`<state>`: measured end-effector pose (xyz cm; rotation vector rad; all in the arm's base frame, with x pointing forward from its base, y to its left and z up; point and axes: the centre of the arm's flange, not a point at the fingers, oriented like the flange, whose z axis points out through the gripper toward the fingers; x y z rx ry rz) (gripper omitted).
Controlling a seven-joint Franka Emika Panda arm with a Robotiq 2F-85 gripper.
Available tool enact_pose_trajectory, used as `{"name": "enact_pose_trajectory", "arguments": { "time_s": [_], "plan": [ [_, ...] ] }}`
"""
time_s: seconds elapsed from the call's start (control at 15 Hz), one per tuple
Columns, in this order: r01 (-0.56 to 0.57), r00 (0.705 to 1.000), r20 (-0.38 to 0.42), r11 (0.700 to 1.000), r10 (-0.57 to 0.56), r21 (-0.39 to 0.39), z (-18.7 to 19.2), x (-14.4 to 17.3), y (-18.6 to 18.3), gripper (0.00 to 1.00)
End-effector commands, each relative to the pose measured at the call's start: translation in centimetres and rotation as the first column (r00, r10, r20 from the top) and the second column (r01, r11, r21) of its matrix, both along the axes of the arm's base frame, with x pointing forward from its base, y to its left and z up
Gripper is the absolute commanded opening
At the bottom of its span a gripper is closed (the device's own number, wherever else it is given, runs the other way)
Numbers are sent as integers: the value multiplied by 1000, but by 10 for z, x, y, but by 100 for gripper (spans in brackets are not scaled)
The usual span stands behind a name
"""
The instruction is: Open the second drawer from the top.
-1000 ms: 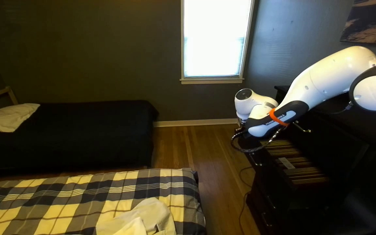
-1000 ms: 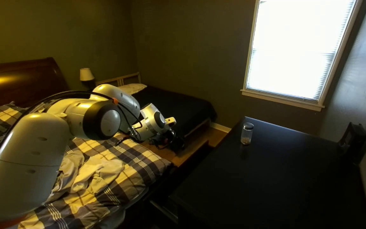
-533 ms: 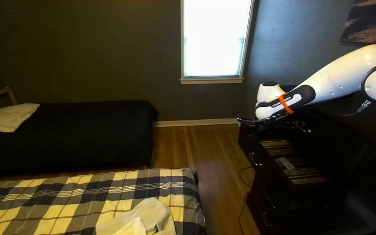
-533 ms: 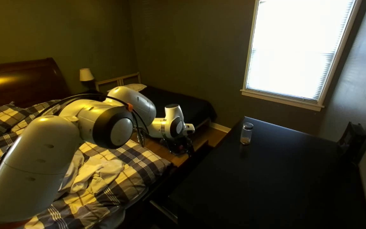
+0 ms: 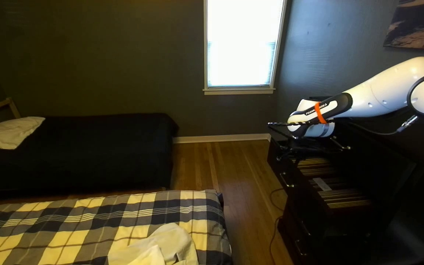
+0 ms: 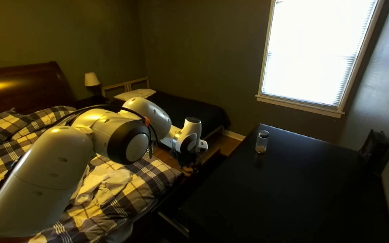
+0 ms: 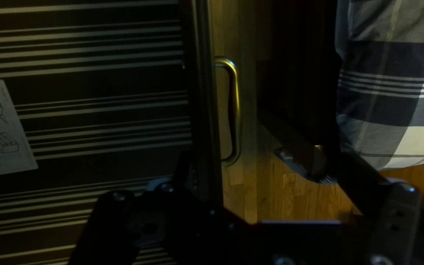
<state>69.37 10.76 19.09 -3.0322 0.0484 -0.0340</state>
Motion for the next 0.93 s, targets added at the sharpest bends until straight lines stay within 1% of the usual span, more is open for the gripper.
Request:
{"name": "enact_pose_trajectory", "arguments": {
  "time_s": [0.0,0.2,0.6,0.87],
  "plan": [
    [3,999,-41,998,-1,57,-16,1,1,100],
    [14,998,-61,995,-9,94,-20,-2,4,100],
    [10,998,-65,972,5,235,-11,-7,24,100],
    [-19,996,-76,962,41,272,-15,-11,24,100]
  ]
}}
